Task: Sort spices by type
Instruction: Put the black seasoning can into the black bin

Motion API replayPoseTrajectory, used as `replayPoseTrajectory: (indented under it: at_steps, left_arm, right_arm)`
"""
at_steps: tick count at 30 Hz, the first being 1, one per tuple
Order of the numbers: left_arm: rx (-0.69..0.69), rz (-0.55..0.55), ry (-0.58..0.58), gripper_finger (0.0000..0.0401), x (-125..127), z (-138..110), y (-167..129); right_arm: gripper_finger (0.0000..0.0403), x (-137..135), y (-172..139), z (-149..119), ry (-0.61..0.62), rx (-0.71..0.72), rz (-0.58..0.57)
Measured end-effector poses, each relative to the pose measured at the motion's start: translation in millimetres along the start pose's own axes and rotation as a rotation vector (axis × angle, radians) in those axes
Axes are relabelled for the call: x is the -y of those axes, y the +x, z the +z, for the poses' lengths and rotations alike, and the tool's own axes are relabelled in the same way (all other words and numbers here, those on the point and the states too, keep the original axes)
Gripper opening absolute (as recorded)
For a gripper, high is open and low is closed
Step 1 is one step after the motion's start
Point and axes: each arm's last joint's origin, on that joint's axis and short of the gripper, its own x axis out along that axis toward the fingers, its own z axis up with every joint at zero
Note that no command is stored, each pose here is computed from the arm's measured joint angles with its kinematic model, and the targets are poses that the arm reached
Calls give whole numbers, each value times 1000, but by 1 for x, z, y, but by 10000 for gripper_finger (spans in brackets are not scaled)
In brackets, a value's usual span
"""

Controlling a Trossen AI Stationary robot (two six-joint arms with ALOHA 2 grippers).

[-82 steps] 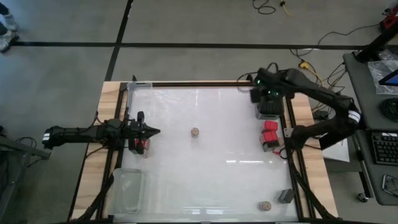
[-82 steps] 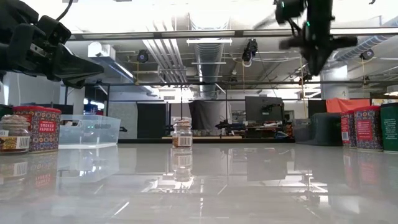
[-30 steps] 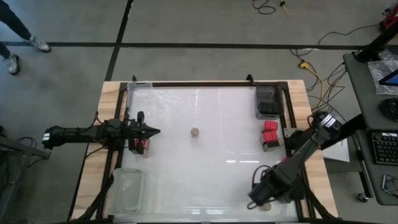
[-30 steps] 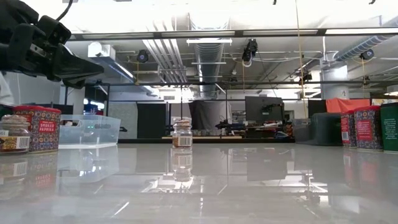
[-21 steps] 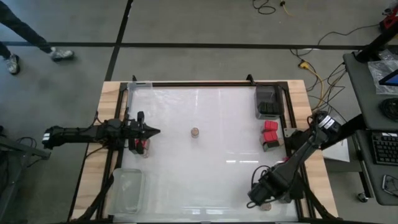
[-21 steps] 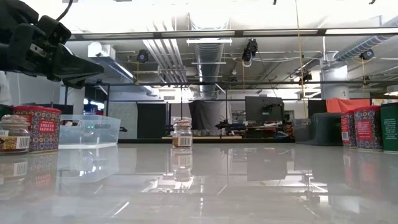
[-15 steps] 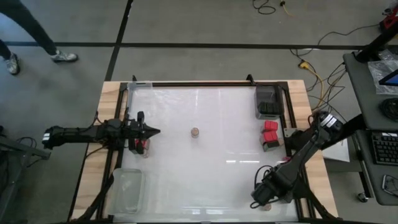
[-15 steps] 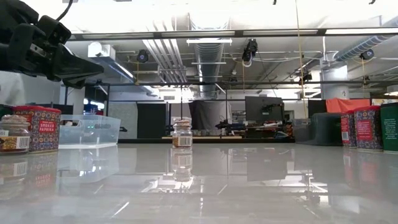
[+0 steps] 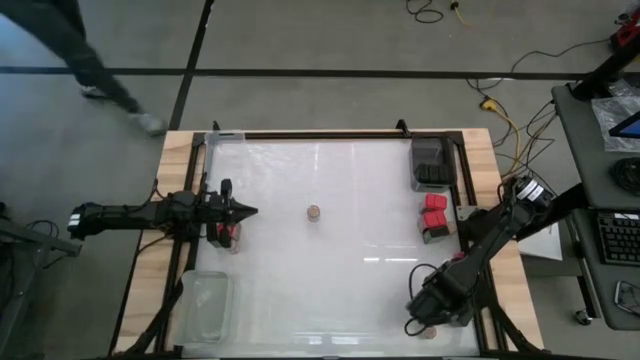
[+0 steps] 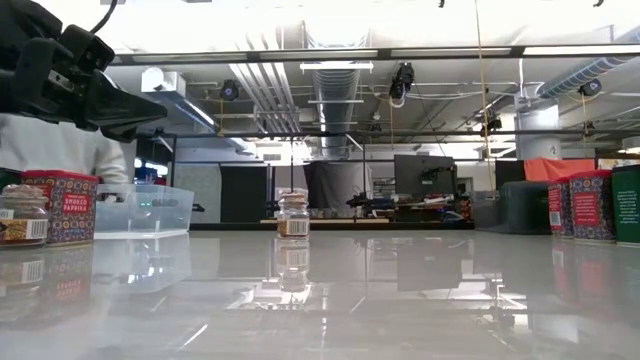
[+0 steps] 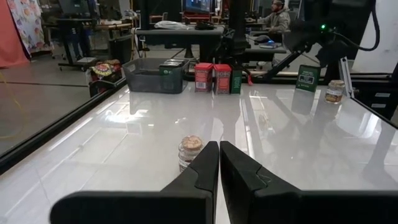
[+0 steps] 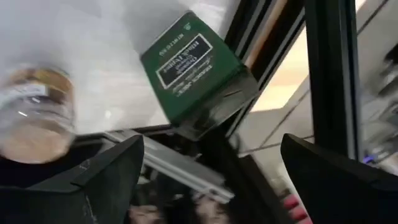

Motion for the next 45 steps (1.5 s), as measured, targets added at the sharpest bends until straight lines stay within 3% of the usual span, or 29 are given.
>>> replayPoseTrajectory:
  at_steps: [8,14,25,36,45]
  left_arm:
    - [0,0,0,0,0,0,0]
    - [0,0,0,0,0,0,0]
    - [0,0,0,0,0,0,0]
    - [0,0,0,0,0,0,0]
    - [0,0,0,0,0,0,0]
  right_arm:
    - [368,2,13,16,-208,-4,-47]
    - [369,6,18,20,-292,-205,-114]
    - [369,-5,14,22,-438,-223,-23]
    - [369,-17,14,27,-483,-229,-9]
    - [369,-27,-7,21,-495,-232,43]
